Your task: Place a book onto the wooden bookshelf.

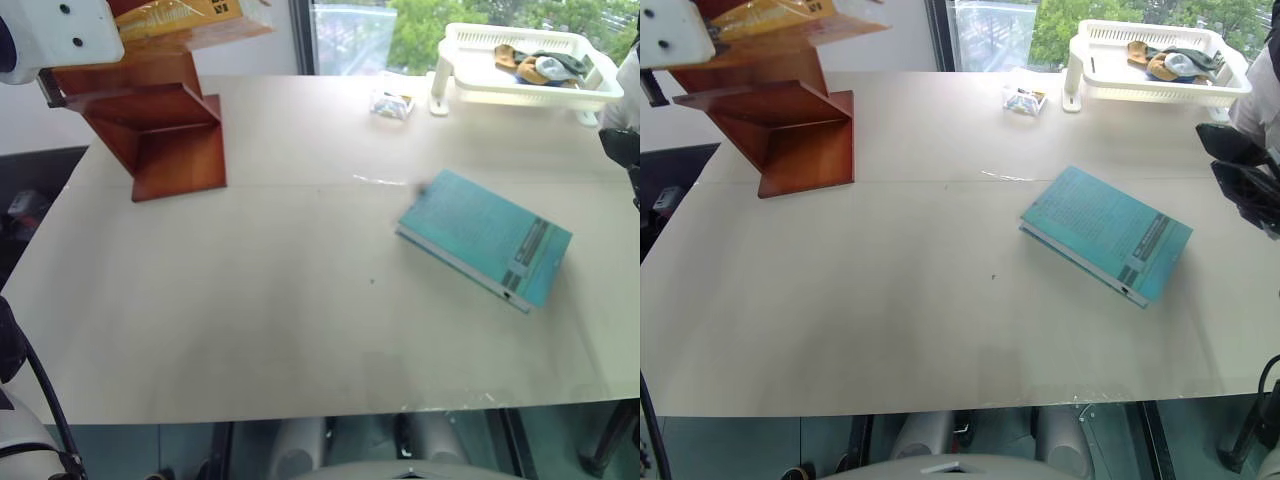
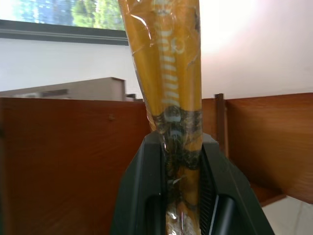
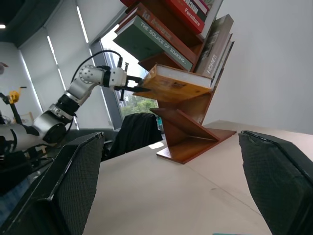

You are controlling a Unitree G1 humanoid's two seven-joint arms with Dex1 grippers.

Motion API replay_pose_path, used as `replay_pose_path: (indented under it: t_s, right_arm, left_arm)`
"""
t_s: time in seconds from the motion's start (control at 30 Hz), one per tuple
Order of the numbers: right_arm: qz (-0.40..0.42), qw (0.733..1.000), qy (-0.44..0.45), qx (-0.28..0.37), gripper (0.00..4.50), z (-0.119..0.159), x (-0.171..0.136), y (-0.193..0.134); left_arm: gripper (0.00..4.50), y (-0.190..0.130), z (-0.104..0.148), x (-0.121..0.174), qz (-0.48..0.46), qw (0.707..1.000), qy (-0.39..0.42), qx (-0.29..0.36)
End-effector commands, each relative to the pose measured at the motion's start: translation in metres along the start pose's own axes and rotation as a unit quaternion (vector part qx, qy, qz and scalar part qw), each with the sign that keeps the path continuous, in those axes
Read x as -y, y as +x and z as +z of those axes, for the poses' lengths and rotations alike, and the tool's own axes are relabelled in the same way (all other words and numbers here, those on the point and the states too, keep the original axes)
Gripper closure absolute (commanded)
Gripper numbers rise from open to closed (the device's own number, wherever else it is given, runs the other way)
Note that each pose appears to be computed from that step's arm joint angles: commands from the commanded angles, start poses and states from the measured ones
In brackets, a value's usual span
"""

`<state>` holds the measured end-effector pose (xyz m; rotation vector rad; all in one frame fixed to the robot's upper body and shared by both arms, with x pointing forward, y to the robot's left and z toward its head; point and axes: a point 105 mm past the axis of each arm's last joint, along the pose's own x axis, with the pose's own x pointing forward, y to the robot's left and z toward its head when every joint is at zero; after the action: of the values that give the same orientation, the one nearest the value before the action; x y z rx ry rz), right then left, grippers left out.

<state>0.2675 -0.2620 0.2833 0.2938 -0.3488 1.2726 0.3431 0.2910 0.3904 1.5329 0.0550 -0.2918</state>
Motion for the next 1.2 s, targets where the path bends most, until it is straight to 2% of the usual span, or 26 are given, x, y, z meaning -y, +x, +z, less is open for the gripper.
replay_pose_path:
  t_s: [0.03,0.47,1.2]
  right_arm:
    - [0.038,0.999,-0.024,-0.004,0.0,0.015,-0.013,0.01]
    - [0.035,0.998,-0.036,-0.021,0.0,0.015,-0.011,0.015]
    - [0.039,0.998,-0.043,-0.021,0.0,0.015,-0.01,0.024]
  left_arm:
    - [4.22,-0.012,-0.009,-0.021,0.037,0.999,-0.003,-0.027]
    - [4.22,0.002,-0.044,-0.015,-0.003,0.995,-0.007,-0.097]
    - [4.22,0.017,-0.056,-0.008,-0.046,0.99,-0.016,-0.135]
